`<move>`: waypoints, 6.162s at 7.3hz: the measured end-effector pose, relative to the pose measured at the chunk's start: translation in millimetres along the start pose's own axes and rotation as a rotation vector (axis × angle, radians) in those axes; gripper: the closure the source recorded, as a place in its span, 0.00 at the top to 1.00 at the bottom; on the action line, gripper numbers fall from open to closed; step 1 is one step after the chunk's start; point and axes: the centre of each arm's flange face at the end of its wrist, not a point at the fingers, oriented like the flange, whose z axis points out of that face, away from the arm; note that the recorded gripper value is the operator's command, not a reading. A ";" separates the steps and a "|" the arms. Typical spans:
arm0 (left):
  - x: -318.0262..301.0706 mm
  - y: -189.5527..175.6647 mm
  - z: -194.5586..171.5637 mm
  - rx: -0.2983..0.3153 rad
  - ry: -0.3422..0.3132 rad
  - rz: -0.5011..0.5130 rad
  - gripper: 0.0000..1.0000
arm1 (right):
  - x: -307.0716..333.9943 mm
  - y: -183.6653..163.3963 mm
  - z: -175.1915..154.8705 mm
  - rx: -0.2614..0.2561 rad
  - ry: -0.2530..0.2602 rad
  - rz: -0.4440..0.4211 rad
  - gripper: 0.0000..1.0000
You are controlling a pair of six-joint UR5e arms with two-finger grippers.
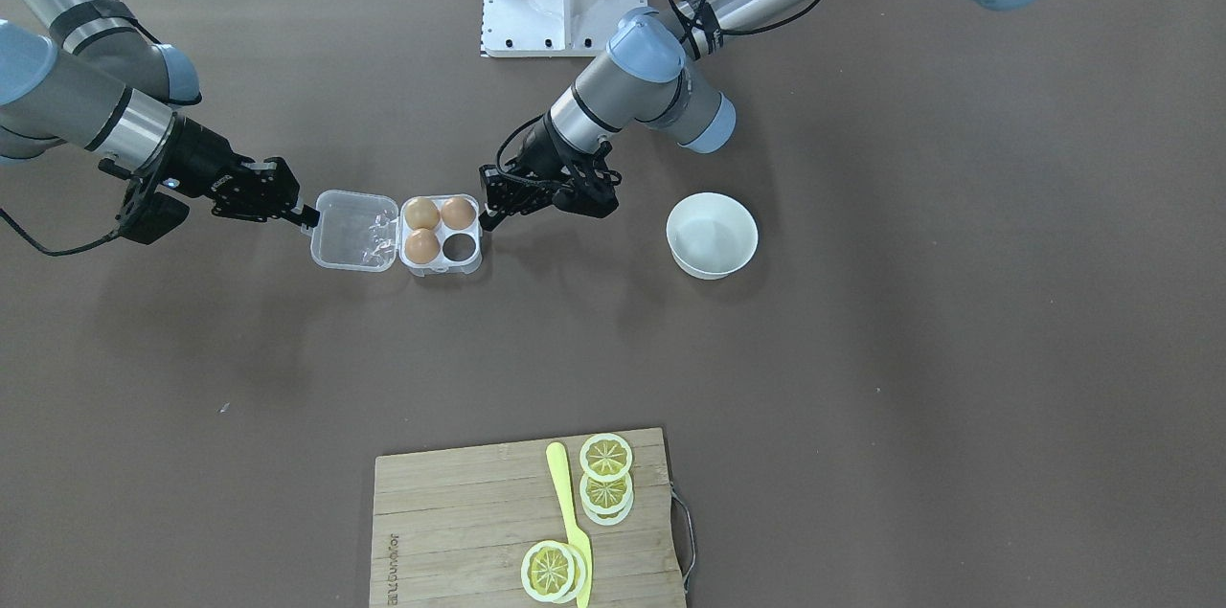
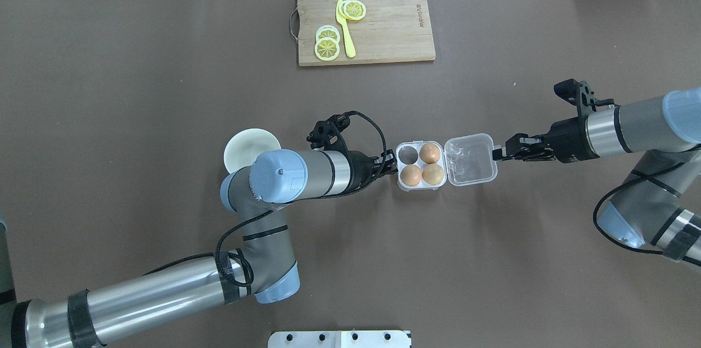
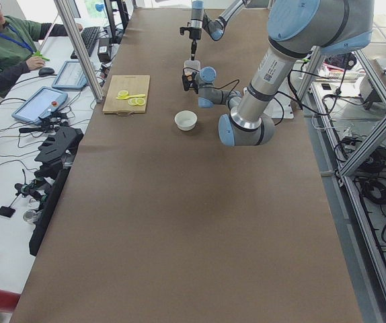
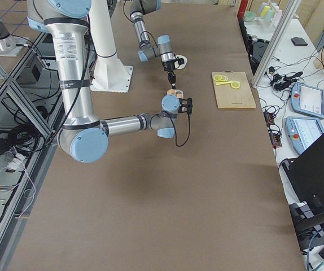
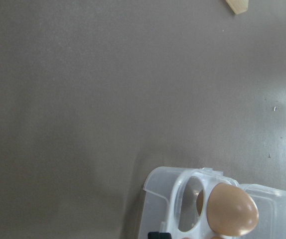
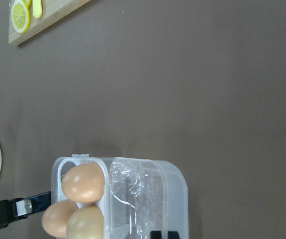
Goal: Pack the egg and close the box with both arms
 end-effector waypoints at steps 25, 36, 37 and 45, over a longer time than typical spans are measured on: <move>2.0 1.5 -1.2 -0.003 0.006 -0.001 0.00 | -122.7 -19.2 16.0 0.008 0.007 0.065 0.18; 1.1 2.6 -1.2 -0.005 0.005 0.000 0.00 | -155.5 -1.4 53.9 -0.003 0.013 0.052 0.25; 1.2 2.6 -1.2 -0.005 0.005 0.000 0.00 | -161.6 -2.0 58.5 0.000 0.021 0.056 0.26; -25.1 -8.1 -23.1 -0.006 -0.003 0.135 0.98 | -192.5 2.5 58.6 0.023 0.017 0.048 0.99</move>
